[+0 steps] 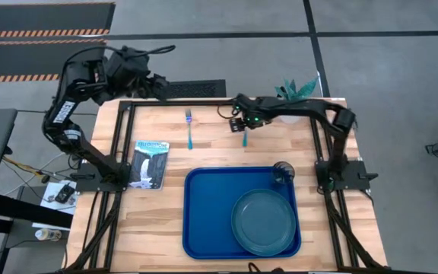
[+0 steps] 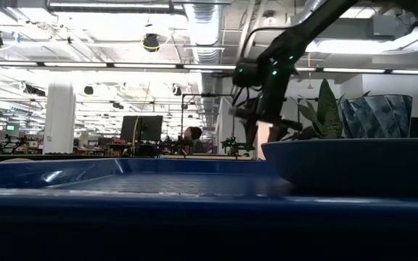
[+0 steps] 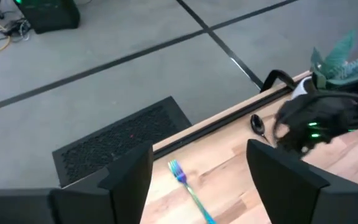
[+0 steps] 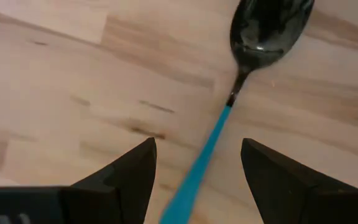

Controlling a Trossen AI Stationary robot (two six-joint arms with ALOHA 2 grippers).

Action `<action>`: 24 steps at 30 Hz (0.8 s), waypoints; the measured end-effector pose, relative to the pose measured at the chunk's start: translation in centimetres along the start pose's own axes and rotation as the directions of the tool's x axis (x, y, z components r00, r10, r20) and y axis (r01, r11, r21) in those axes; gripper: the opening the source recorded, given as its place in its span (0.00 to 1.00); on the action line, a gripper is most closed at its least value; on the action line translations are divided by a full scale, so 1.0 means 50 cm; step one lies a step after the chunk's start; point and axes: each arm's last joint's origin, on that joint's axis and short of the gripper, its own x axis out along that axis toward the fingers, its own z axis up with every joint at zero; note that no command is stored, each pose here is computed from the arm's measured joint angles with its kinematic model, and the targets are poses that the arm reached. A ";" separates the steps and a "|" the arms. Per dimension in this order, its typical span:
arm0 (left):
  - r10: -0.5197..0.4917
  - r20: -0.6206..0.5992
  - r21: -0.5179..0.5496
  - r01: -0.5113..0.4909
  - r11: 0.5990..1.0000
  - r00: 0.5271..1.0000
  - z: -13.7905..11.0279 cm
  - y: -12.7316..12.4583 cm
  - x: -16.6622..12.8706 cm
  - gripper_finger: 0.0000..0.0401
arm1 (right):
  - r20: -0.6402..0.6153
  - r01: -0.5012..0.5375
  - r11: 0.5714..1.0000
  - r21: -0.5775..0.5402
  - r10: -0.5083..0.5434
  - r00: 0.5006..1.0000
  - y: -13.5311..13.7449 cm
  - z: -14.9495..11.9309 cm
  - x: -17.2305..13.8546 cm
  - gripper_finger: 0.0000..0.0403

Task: Pick and place plate/cup/fork/spoon on tray
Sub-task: Put the blue spoon beside the blue plate on the blue tray

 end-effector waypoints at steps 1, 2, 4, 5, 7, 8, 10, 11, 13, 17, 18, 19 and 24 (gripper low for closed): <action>0.000 -0.002 0.007 0.000 1.000 1.000 0.000 -0.001 0.001 0.63 | -0.007 0.020 1.000 0.000 -0.020 1.000 0.002 0.004 0.010 0.65; 0.002 -0.002 0.013 -0.002 1.000 1.000 -0.001 -0.001 0.002 0.63 | -0.019 0.041 0.999 -0.001 -0.041 0.999 0.003 0.006 0.019 0.65; 0.010 -0.013 0.023 -0.010 1.000 1.000 -0.003 -0.004 0.008 0.63 | -0.064 0.088 0.996 -0.003 -0.088 0.994 0.002 0.004 0.038 0.65; 0.016 -0.018 0.028 -0.015 1.000 1.000 -0.005 -0.006 0.012 0.63 | -0.082 0.108 0.994 -0.006 -0.108 0.991 0.001 0.003 0.050 0.65; 0.020 -0.025 0.044 -0.019 0.999 0.999 -0.007 -0.008 0.017 0.63 | -0.112 0.131 0.991 0.000 -0.131 0.985 -0.001 -0.003 0.070 0.65; 0.021 -0.025 0.051 -0.020 0.998 0.999 -0.007 -0.009 0.017 0.63 | -0.112 0.129 0.992 0.005 -0.128 0.985 0.002 -0.001 0.075 0.65; 0.029 -0.019 0.067 -0.028 0.997 0.999 -0.006 -0.008 0.016 0.63 | -0.130 0.127 0.992 0.011 -0.124 0.984 0.005 -0.001 0.085 0.65; 0.036 -0.015 0.072 -0.035 0.997 0.999 -0.006 -0.007 0.016 0.63 | -0.144 0.125 0.992 0.013 -0.122 0.982 0.005 -0.002 0.090 0.64; 0.047 -0.008 0.074 -0.046 0.996 0.999 -0.006 -0.007 0.016 0.63 | -0.165 0.135 0.990 0.028 -0.129 0.978 0.005 -0.003 0.098 0.62; 0.063 0.002 0.102 -0.063 0.993 0.998 -0.005 -0.006 0.016 0.63 | -0.172 0.148 0.987 0.061 -0.136 0.976 0.004 -0.005 0.101 0.47; 0.071 0.008 0.112 -0.072 0.991 0.997 -0.005 -0.005 0.016 0.63 | -0.174 0.152 0.986 0.061 -0.140 0.975 0.003 -0.005 0.101 0.41; 0.079 0.012 0.122 -0.080 0.989 0.997 -0.004 -0.004 0.016 0.63 | -0.173 0.155 0.986 0.064 -0.142 0.975 0.003 -0.005 0.102 0.35; 0.086 0.013 0.149 -0.087 0.985 0.996 0.004 0.006 0.024 0.63 | -0.169 0.151 0.987 0.052 -0.140 0.976 0.003 -0.005 0.102 0.06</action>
